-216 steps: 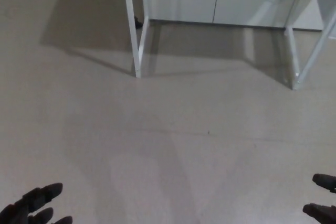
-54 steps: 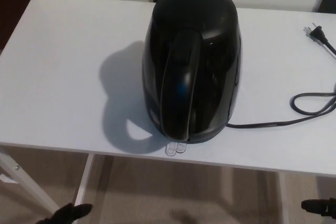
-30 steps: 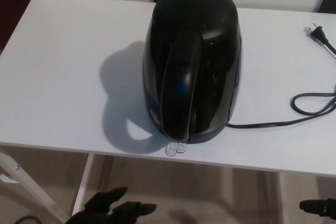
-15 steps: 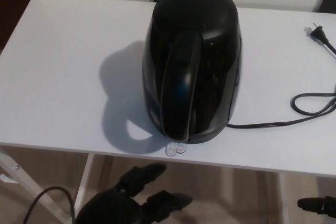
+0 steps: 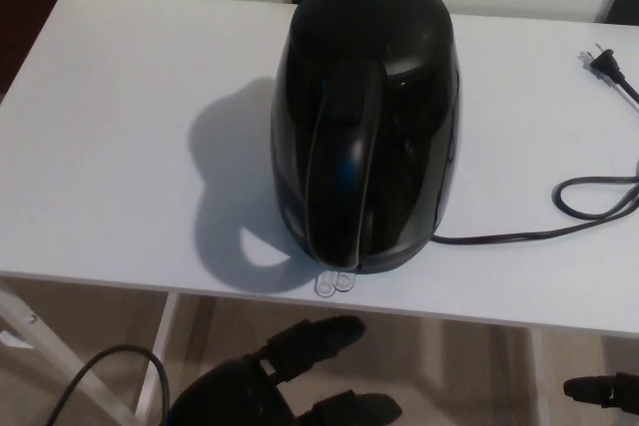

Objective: The robot walk towards a table in front and click the button on the base of the boilling pot using its left middle finger

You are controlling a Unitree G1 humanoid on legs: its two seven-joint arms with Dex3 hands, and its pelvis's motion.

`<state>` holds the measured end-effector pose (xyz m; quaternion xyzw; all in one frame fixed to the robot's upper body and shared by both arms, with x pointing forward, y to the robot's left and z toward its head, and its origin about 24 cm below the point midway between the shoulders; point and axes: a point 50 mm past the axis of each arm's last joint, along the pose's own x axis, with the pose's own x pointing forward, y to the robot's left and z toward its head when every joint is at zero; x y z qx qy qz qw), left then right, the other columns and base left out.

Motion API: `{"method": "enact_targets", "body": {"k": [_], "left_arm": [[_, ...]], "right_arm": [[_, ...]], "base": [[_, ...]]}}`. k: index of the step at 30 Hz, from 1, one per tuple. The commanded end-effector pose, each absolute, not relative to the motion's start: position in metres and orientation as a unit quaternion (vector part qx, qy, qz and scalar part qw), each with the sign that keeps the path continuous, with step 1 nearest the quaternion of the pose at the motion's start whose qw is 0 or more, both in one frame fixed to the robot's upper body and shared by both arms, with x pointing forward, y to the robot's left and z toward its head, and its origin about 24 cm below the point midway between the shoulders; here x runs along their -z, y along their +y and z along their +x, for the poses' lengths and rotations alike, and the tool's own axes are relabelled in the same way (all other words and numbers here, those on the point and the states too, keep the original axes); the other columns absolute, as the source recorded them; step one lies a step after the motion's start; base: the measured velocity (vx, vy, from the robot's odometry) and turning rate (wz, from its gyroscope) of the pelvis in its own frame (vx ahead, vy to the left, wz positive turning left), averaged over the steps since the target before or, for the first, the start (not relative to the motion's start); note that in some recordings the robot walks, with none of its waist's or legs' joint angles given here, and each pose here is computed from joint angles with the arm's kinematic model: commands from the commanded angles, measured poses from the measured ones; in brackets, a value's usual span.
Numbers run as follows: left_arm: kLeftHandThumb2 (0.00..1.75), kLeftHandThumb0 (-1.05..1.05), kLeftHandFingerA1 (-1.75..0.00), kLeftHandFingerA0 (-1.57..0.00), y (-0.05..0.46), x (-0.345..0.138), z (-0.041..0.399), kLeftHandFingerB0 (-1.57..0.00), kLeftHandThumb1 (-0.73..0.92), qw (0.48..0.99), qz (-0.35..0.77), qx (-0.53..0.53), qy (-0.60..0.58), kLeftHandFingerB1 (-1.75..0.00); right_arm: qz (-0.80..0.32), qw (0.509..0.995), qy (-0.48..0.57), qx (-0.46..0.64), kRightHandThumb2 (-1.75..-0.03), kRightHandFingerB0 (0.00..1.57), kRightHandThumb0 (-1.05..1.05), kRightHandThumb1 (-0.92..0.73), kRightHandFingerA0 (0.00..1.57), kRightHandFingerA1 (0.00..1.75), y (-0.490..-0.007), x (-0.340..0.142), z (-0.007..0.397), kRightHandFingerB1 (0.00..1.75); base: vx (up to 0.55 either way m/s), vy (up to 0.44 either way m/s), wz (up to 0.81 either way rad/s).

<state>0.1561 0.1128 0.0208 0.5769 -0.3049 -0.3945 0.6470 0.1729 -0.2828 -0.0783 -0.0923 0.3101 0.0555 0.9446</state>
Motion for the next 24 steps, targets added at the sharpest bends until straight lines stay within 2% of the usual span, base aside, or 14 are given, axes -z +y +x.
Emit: {"method": "enact_targets", "body": {"k": [1, 8, 11, 13, 20, 21, 22, 23, 24], "left_arm": [[0.67, -0.79, -0.30, -0.25, 0.116, -0.023, 0.154, -0.21, 0.86, 0.576, 0.604, 0.401, -0.377, -0.28], [0.66, -0.78, -0.31, -0.25, 0.117, -0.025, 0.164, -0.21, 0.85, 0.583, 0.612, 0.394, -0.363, -0.29], [0.67, -0.78, -0.30, -0.24, 0.118, -0.026, 0.171, -0.19, 0.86, 0.585, 0.618, 0.387, -0.355, -0.27], [0.66, -0.79, -0.30, -0.23, 0.118, -0.026, 0.173, -0.20, 0.87, 0.584, 0.623, 0.383, -0.352, -0.28], [0.67, -0.80, -0.29, -0.20, 0.120, -0.022, 0.179, -0.17, 0.88, 0.586, 0.633, 0.379, -0.336, -0.28], [1.08, -0.37, -0.48, 0.00, 0.120, -0.022, 0.180, 0.00, 0.47, 0.584, 0.635, 0.379, -0.334, -0.48], [1.08, -0.37, -0.48, 0.00, 0.120, -0.022, 0.180, 0.00, 0.47, 0.582, 0.638, 0.380, -0.331, -0.48], [0.66, -0.79, -0.29, -0.21, 0.121, -0.021, 0.181, -0.19, 0.88, 0.587, 0.635, 0.378, -0.331, -0.28], [0.66, -0.79, -0.29, -0.21, 0.121, -0.021, 0.181, -0.19, 0.88, 0.588, 0.634, 0.378, -0.331, -0.28]], "right_arm": [[-0.109, 0.943, 0.309, -0.053, -0.50, 0.74, -0.35, -0.32, 1.05, 0.53, -0.291, 0.072, 0.180, 0.48], [-0.109, 0.943, 0.310, -0.054, -0.50, 0.73, -0.36, -0.30, 1.08, 0.54, -0.291, 0.073, 0.181, 0.48], [-0.107, 0.945, 0.304, -0.060, -0.50, 0.74, -0.40, -0.31, 1.04, 0.53, -0.291, 0.071, 0.180, 0.48], [-0.103, 0.945, 0.303, -0.062, -0.54, 0.71, -0.48, -0.27, 0.94, 0.54, -0.292, 0.072, 0.179, 0.50], [-0.116, 0.941, 0.310, -0.068, -0.51, 0.72, -0.34, -0.33, 1.01, 0.53, -0.290, 0.071, 0.180, 0.47], [-0.116, 0.941, 0.310, -0.067, -0.50, 0.73, -0.34, -0.33, 1.02, 0.53, -0.290, 0.072, 0.180, 0.48], [-0.116, 0.941, 0.310, -0.067, -0.50, 0.73, -0.34, -0.33, 1.02, 0.53, -0.290, 0.072, 0.180, 0.48], [-0.118, 0.941, 0.310, -0.068, -0.51, 0.74, -0.34, -0.33, 1.04, 0.53, -0.289, 0.072, 0.181, 0.48], [-0.120, 0.941, 0.310, -0.068, -0.51, 0.74, -0.34, -0.33, 1.04, 0.53, -0.289, 0.072, 0.181, 0.48]], "base": [[0.00, 0.000, 0.00], [0.00, 0.000, 0.00], [0.00, 0.000, 0.00], [0.00, 0.000, 0.00], [0.00, 0.000, 0.00], [0.00, 0.000, 0.00], [0.00, 0.000, 0.00], [0.00, 0.000, 0.00], [0.00, 0.000, 0.00]]}}
